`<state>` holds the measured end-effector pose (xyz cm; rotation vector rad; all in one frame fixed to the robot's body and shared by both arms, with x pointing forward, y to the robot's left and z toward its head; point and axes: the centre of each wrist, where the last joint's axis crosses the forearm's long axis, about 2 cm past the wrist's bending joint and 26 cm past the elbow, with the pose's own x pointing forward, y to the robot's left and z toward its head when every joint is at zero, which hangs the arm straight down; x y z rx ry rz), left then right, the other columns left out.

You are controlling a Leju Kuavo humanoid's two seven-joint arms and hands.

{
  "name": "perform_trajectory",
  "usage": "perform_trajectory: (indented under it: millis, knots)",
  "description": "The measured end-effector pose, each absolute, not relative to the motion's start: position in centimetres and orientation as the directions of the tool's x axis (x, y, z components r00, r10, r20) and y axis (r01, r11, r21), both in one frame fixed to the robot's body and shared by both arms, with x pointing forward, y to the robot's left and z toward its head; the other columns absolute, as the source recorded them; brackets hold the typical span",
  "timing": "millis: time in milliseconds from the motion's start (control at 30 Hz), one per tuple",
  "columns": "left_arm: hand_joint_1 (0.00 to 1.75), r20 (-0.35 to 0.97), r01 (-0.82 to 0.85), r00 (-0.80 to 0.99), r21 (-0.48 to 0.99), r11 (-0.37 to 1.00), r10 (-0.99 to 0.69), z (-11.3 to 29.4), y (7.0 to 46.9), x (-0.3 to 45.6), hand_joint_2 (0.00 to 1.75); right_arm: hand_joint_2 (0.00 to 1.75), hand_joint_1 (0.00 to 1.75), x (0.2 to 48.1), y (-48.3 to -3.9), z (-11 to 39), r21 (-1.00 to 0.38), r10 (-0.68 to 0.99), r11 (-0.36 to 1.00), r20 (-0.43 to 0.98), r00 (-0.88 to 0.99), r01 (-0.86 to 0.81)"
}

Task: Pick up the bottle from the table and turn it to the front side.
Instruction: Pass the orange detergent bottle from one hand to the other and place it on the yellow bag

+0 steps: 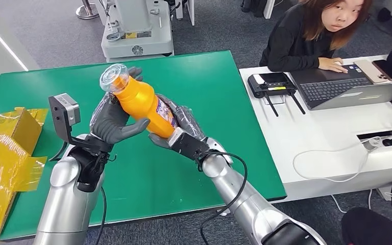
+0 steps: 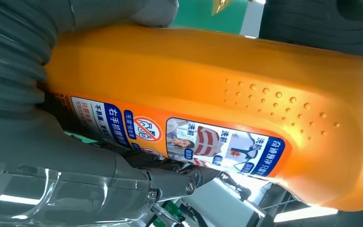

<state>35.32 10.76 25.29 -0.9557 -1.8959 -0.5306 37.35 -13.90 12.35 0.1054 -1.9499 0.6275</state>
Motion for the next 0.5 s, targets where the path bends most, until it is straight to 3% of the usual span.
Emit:
perform_trajectory:
  millis: [500]
  knots:
    - [0.0, 0.891, 0.847, -0.209, -0.042, 0.53, 0.403, 24.7, 9.8, 34.7, 1.75, 1.75, 1.75, 37.7, -13.6, 13.4, -0.394, 0.206, 0.869, 0.838, -0.504, -0.3]
